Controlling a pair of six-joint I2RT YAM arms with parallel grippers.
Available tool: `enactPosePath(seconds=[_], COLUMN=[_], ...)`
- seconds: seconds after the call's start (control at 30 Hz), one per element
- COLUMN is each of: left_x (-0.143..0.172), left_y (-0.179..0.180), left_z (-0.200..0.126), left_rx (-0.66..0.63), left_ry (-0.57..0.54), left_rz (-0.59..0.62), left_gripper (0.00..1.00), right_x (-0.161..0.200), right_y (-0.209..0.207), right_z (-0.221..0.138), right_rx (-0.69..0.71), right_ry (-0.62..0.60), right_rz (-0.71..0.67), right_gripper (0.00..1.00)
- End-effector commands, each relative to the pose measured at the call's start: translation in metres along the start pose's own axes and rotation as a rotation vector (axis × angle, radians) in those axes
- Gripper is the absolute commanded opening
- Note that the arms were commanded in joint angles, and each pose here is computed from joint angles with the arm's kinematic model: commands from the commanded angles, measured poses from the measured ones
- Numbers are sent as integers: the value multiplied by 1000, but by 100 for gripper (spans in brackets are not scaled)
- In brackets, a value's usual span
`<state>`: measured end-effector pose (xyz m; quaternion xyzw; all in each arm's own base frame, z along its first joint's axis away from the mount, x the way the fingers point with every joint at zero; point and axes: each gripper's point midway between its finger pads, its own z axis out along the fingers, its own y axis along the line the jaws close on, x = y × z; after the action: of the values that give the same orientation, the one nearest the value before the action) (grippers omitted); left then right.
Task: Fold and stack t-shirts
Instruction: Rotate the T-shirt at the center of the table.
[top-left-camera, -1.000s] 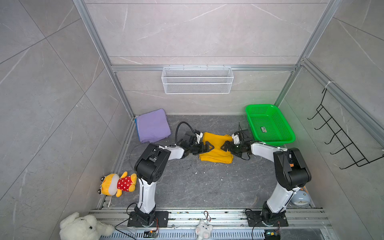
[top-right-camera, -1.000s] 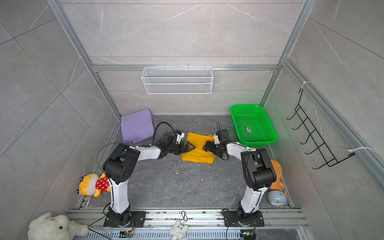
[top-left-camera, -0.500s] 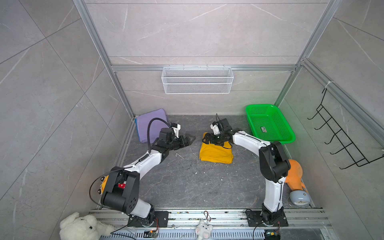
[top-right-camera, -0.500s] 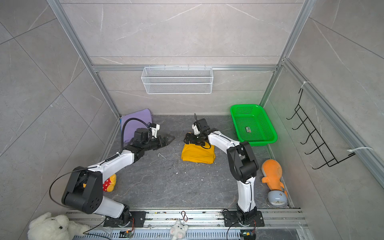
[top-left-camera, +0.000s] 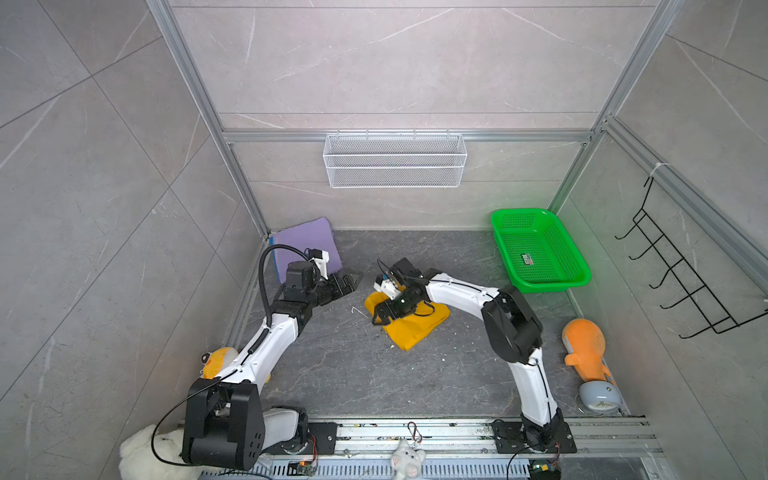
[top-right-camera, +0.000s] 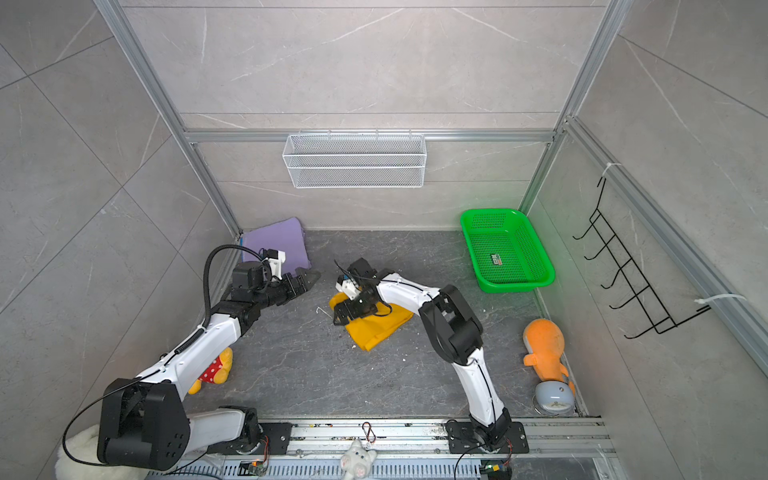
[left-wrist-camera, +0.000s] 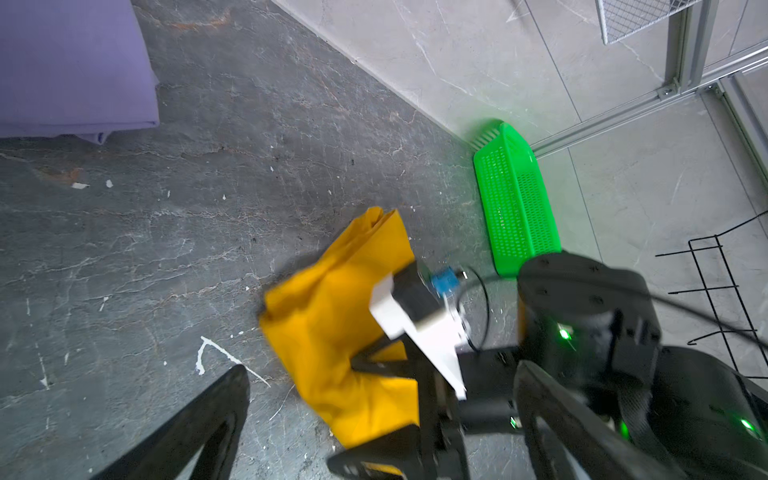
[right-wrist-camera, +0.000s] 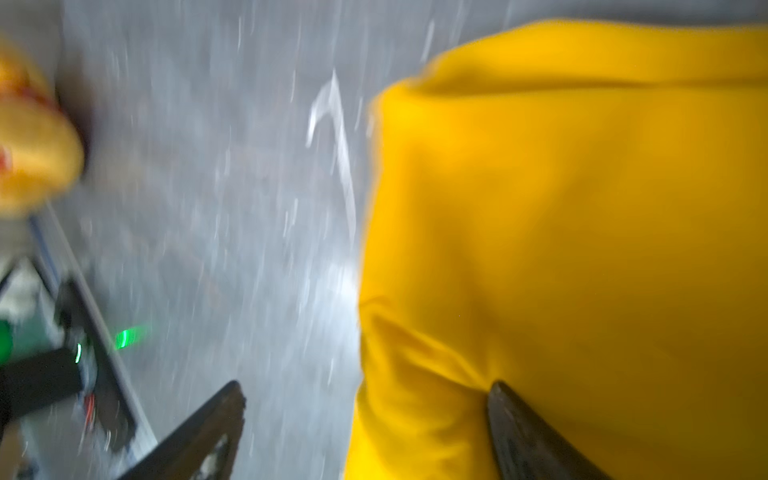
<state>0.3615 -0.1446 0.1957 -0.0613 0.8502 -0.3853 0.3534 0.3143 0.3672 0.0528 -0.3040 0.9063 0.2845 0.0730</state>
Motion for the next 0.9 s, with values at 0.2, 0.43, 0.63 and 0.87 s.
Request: enactPosePath(seconds=[0.2,0.43,0.63,0.87], left_x=[30,88,110,133], left_y=[-10,4,15,21], left_z=[49,93,109,127], left_rx=[58,-44,-139,-213], left_ry=[167,392,482,592], left_rz=[33,88,173,276], left_gripper=[100,100,100,100], right_x=[40,88,124,136], right_y=[-88,-145,-152,-147], right_z=[-114,-135,-137,-105], right_rx=[280,646,748,685], right_ry=[-183,-112,-44,-3], right_rz=[309,469,499,505], right_gripper=[95,97,99,99])
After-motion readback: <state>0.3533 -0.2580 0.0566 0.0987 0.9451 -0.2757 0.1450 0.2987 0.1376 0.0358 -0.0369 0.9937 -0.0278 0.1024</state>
